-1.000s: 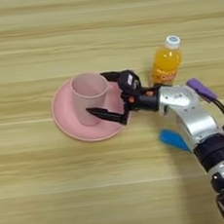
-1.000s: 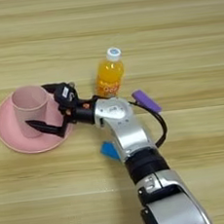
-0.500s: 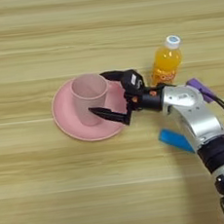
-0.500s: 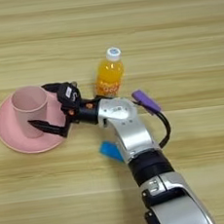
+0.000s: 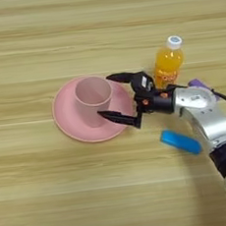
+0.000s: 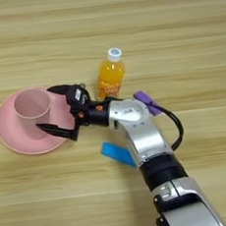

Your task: Move the objects on the table

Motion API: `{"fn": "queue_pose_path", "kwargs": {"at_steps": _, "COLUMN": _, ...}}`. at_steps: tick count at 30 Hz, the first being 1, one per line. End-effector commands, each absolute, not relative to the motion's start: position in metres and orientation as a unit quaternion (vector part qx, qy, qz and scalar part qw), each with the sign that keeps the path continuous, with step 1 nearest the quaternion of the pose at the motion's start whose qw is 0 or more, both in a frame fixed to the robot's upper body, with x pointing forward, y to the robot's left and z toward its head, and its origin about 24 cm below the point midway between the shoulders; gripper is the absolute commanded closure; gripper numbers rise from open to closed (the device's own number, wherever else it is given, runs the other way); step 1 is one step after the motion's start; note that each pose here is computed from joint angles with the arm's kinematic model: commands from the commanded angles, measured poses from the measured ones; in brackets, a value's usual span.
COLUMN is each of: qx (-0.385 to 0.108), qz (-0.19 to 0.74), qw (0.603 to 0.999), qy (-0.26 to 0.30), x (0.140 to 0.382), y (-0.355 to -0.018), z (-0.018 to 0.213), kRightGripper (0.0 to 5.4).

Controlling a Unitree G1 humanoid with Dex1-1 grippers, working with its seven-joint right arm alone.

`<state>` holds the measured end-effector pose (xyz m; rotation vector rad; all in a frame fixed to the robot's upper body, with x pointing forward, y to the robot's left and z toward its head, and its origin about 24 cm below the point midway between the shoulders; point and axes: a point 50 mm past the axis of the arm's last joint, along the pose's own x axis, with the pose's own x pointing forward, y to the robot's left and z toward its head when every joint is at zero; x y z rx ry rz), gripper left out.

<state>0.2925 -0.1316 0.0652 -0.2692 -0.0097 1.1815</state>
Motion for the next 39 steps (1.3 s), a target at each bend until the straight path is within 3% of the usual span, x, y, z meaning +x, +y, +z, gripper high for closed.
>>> {"fn": "queue_pose_path", "kwargs": {"at_steps": 1, "qx": -0.152, "qz": 0.537, "qw": 0.828, "qy": -0.052, "x": 0.303, "y": -0.137, "z": 0.094, "kRightGripper": 0.05}}
{"fn": "queue_pose_path", "kwargs": {"at_steps": 23, "qx": -0.180, "qz": 0.508, "qw": 0.841, "qy": -0.051, "x": 0.299, "y": -0.181, "z": 0.103, "kRightGripper": 0.05}}
{"fn": "queue_pose_path", "kwargs": {"at_steps": 39, "qx": -0.165, "qz": 0.417, "qw": 0.882, "qy": -0.148, "x": 0.300, "y": -0.234, "z": 0.160, "kRightGripper": 0.05}}
